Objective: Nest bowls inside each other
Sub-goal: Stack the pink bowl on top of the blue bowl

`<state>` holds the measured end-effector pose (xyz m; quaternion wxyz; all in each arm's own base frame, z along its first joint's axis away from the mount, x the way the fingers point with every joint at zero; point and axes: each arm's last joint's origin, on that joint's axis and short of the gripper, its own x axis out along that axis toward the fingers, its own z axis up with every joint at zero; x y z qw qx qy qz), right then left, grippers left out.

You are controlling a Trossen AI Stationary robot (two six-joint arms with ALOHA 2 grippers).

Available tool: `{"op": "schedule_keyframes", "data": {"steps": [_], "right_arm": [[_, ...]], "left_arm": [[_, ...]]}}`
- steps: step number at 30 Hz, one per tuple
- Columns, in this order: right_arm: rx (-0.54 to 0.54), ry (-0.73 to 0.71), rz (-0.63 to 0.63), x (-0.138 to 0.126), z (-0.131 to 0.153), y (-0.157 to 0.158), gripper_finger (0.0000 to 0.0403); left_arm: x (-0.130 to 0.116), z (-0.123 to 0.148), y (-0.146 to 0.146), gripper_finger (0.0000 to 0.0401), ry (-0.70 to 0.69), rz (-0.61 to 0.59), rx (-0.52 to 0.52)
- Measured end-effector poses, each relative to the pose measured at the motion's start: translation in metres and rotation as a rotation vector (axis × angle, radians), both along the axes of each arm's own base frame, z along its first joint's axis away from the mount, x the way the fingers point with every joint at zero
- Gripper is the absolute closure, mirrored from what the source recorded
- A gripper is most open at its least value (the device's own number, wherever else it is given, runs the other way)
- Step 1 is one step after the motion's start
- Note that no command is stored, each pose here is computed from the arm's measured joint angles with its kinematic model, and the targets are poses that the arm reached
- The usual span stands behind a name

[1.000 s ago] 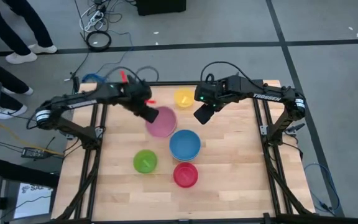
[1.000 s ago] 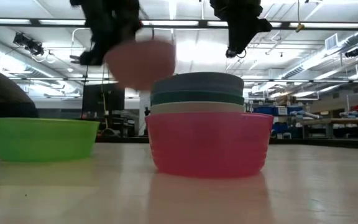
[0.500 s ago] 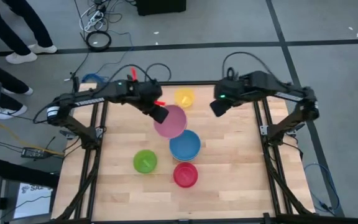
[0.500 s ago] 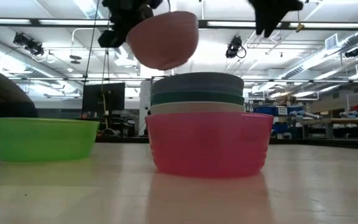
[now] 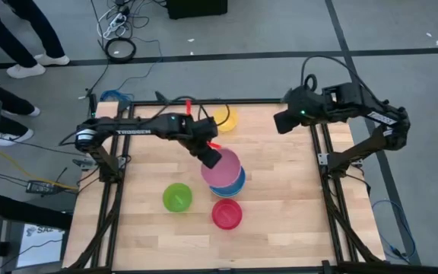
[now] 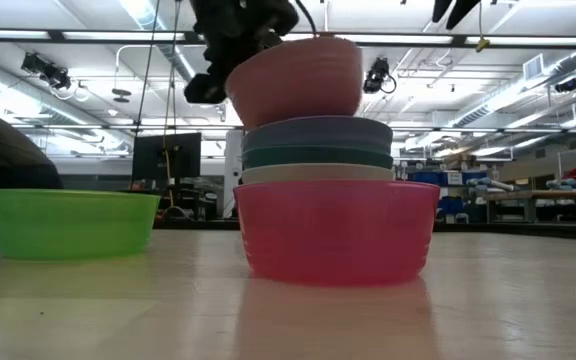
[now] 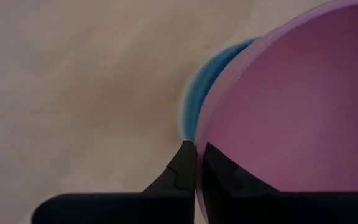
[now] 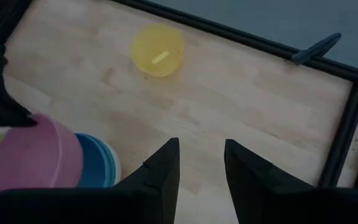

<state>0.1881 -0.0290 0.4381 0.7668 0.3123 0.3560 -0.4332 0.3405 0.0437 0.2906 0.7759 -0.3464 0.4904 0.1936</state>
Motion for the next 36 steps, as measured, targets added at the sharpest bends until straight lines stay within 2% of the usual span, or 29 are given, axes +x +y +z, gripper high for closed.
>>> {"op": "schedule_keyframes", "data": {"steps": [3,10,18,23,30,36], "right_arm": [[-0.003,0.023,0.012,0.006,-0.003,0.0,0.0288],[0.014,0.115,0.076,0.03,-0.017,-0.002,0.0289],[0.048,0.224,0.158,0.062,-0.039,-0.002,0.0289],[0.035,0.222,0.204,0.079,-0.047,0.001,0.0289],[0.026,0.166,0.214,0.084,-0.045,0.003,0.0289],[0.034,0.165,0.217,0.084,-0.045,0.004,0.0289]], "left_arm": [[0.006,-0.003,-0.001,0.0371,-0.028,-0.022,-0.047],[0.008,-0.005,-0.001,0.0333,-0.029,-0.025,-0.052],[0.008,-0.005,-0.002,0.0326,-0.028,-0.02,-0.075],[0.007,-0.003,-0.003,0.0325,-0.033,-0.025,-0.102],[0.005,-0.001,-0.005,0.0325,-0.033,-0.022,-0.197],[0.005,0.028,-0.003,0.0325,-0.072,-0.046,-0.163]]}}
